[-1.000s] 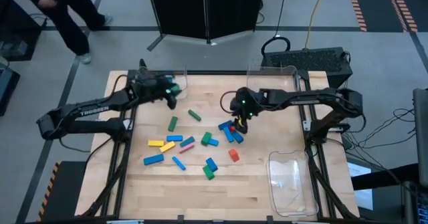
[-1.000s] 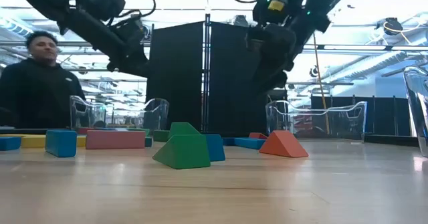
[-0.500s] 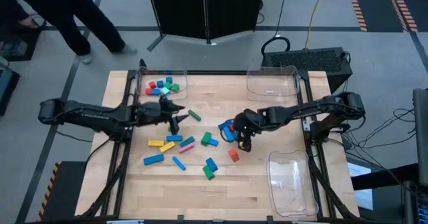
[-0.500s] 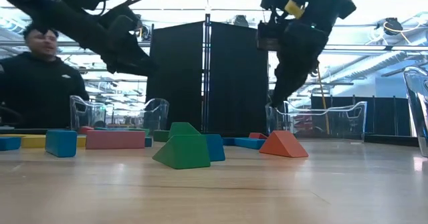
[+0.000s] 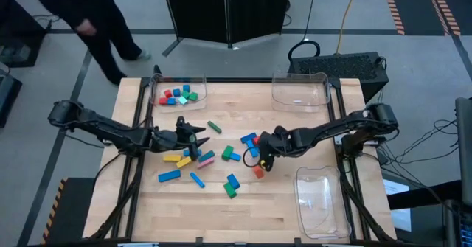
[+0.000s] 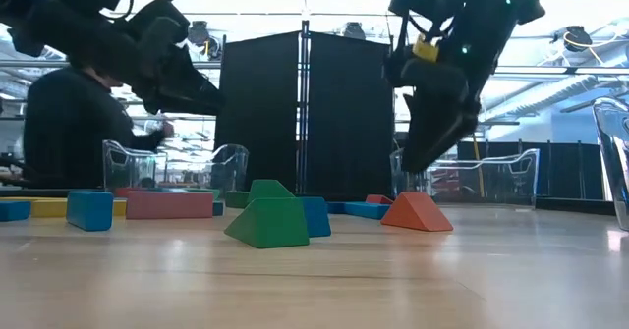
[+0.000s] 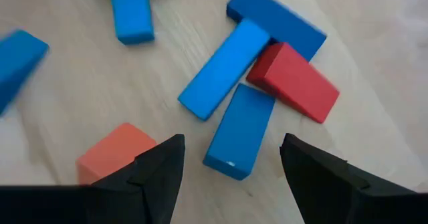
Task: Sort blocks by size
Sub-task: Put the blue triangular block into the top right transparent bin
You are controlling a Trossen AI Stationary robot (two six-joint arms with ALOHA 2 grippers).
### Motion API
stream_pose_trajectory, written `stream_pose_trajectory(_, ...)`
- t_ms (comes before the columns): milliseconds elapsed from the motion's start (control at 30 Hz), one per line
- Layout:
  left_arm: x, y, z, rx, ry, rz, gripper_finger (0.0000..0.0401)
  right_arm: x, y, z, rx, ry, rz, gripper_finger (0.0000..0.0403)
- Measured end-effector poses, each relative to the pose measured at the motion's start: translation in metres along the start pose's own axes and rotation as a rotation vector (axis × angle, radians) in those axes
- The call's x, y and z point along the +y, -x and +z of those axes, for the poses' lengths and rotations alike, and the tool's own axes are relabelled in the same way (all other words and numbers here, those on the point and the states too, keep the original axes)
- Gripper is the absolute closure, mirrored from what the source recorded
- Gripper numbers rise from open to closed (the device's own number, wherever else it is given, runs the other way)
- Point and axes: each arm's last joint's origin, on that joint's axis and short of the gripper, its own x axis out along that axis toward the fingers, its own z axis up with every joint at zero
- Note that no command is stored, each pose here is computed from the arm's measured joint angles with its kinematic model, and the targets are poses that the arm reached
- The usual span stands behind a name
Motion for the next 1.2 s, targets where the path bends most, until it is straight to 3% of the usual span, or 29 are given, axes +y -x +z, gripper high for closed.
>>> stream_pose_trajectory(200, -0.008, -0.005, -0.006, -0.001, -0.013, -0.015, 0.0193, 0.002, -0.017, -0.007, 0.023, -0.022, -0.069, 0.0161)
stream_pose_trajectory(833, -0.012, -0.013, -0.009, -0.024, 0.001, -0.020, 0.0193, 0.002, -0.041, -0.016, 0.079, -0.115, -0.138, 0.0162)
stream_pose_trajectory(1200, -0.012, -0.013, -0.009, -0.024, 0.001, -0.020, 0.0193, 0.002, -0.044, -0.017, 0.088, -0.099, -0.131, 0.0226)
